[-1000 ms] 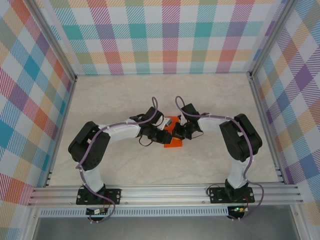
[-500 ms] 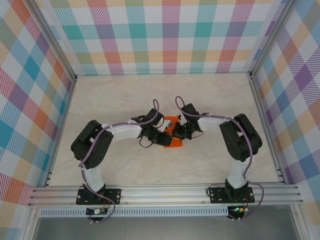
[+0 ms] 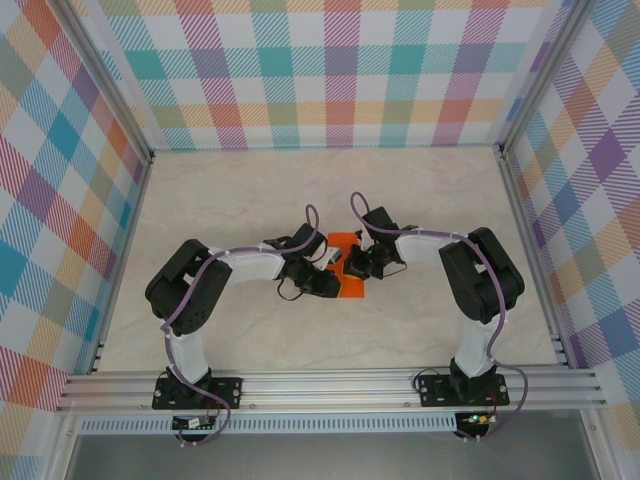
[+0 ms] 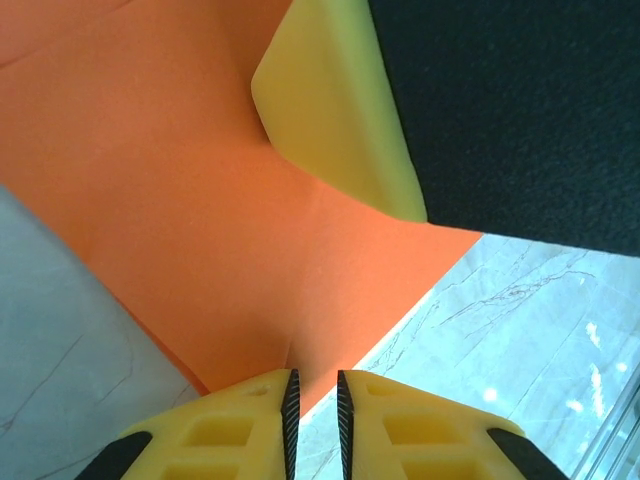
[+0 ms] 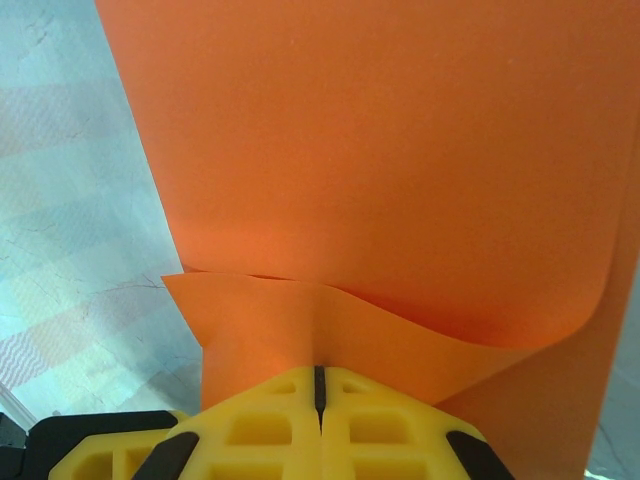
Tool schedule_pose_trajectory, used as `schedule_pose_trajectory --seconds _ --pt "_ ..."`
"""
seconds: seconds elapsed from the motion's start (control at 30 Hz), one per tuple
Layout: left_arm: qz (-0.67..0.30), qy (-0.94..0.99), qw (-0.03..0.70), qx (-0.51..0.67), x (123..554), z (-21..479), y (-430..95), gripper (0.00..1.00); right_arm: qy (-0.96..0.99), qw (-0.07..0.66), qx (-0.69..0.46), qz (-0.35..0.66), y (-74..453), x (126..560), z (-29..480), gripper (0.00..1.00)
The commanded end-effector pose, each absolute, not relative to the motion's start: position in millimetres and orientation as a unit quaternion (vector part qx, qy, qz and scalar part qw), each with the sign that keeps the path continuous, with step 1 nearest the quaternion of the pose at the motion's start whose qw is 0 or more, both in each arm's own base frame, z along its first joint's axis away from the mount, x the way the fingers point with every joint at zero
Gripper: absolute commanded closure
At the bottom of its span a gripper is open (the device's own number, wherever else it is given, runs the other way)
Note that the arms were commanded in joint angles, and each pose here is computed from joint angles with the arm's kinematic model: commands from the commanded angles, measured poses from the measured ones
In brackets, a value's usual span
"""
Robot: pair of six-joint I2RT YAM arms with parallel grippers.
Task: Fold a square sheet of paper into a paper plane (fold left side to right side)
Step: Fold the triangle a second time at the center of the table.
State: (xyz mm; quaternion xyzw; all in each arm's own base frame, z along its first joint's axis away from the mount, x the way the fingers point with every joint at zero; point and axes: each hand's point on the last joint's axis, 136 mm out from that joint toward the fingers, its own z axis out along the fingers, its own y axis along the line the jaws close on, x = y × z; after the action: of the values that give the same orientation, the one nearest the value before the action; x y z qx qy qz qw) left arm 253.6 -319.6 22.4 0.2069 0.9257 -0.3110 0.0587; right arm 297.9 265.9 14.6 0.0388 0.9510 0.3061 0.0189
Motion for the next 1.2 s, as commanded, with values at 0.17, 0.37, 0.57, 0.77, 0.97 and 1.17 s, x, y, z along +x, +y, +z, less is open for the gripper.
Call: schedule_pose_trajectory --seconds 0.17,0.37,0.57,0.77,0.97,1.17 --pt "-0.276 0.939 0.036 0.203 238.2 -2.9 -301.8 0.81 0.968 -0.020 0.040 0.248 247.0 277.3 -13.1 0.99" --pt "-0.269 0.943 0.028 0.194 227.3 -10.5 -290.2 0.86 0.965 -0.015 0.034 0.259 251.3 281.4 -8.4 0.99" --pt "-0.266 0.947 0.027 0.180 221.5 -11.5 -279.5 0.92 0.965 -0.018 0.033 0.260 252.5 281.9 -9.2 0.99" --pt "-0.273 0.946 0.027 0.172 214.1 -7.8 -271.7 0.92 0.965 -0.018 0.031 0.259 252.7 282.1 -9.0 0.99" --pt "-0.281 0.944 0.029 0.172 211.4 -1.0 -272.2 0.91 0.966 -0.020 0.032 0.257 252.0 281.5 -10.3 0.99" --pt "-0.305 0.934 0.048 0.178 213.2 24.5 -276.6 0.90 0.966 -0.021 0.031 0.258 252.4 281.5 -10.0 0.99"
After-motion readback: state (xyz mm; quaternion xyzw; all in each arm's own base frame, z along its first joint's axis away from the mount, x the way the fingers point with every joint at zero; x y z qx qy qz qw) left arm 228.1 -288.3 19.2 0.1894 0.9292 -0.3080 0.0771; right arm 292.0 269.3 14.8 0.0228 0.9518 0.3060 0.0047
